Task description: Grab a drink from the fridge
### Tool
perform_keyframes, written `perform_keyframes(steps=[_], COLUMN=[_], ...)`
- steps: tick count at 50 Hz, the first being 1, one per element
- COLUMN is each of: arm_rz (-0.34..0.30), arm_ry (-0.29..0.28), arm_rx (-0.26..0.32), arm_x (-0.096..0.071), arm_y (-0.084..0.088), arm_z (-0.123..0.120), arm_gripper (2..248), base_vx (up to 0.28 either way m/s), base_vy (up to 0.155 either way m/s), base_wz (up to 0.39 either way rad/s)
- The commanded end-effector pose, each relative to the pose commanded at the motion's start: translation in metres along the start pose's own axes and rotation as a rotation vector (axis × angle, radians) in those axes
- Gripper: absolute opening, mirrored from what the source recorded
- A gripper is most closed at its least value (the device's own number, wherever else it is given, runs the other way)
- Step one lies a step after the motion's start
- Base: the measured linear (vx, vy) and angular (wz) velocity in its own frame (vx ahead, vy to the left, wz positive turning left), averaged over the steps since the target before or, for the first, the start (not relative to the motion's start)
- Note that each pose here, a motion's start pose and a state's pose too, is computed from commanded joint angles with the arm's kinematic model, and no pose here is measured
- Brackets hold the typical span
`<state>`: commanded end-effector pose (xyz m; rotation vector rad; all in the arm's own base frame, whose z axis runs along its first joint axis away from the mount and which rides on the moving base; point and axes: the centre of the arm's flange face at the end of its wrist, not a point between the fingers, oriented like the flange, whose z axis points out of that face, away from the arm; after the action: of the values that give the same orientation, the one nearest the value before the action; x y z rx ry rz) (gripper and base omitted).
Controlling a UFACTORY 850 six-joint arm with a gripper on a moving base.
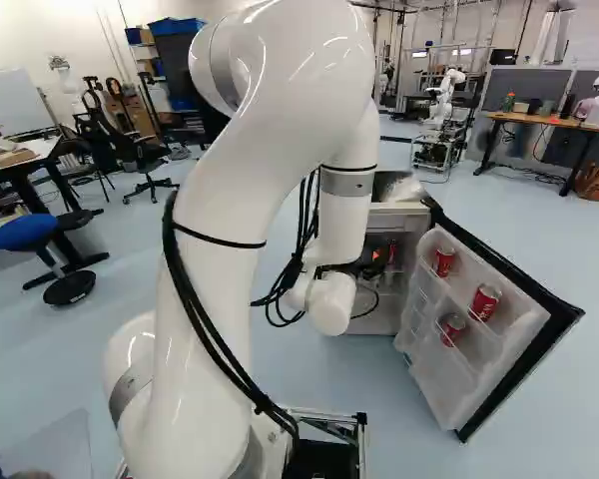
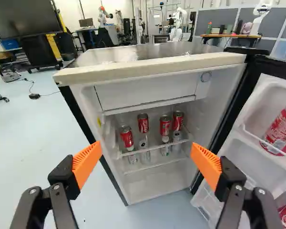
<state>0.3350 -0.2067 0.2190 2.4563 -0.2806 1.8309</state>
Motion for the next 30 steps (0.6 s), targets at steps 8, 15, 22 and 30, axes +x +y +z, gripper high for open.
perform_keyframes(steps=[8,15,22,30], arm_rz=[0.004,0.006,0.006,0.006], arm_ry=[-0.011,-0.018,-0.024,-0.029], arm_rx=[0.005,0.012,0.020,0.029], arm_x=[-0.008,-0.015,-0.021,-0.029], arm_y=[0.002,0.003,0.004,0.005], arm_z=[0.008,0.018,0.028,0.040], arm_gripper=[247,247,247,247], base_vx=[0.000,0.000,0.000,0.000], base_vy=[0.000,0.000,0.000,0.000], base_wz=[0.000,0.000,0.000,0.000])
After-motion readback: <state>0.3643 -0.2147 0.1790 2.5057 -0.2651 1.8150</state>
